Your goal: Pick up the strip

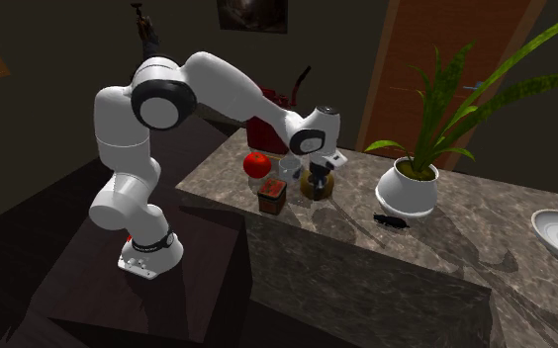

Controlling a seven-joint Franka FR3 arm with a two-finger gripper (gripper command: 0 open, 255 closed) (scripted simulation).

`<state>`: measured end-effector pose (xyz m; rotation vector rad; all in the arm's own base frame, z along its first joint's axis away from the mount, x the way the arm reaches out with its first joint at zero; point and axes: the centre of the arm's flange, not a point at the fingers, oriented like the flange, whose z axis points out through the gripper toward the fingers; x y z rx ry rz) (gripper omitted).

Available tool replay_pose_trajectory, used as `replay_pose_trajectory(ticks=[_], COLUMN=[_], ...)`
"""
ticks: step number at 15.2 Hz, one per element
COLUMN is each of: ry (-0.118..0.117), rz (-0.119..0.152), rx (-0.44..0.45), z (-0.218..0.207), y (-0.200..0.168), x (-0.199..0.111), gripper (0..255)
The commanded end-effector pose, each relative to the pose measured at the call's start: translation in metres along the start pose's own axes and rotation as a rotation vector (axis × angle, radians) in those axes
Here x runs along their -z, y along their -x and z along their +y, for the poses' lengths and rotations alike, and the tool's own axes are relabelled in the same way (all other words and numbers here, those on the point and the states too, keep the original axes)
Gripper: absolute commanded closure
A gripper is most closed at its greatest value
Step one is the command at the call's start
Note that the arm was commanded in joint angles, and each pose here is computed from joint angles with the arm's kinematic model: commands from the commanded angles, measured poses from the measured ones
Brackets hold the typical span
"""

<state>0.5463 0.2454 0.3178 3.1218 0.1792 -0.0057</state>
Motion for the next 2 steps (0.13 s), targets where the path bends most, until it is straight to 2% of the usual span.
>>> replay_pose_trajectory(ticks=[1,2], ry=[0.000,0.000], rz=[0.000,0.000], rx=[0.000,0.000], z=[0.0001,0.0001], y=[0.0000,-0.0001], x=[0.0070,0.0069], gripper=[255,255])
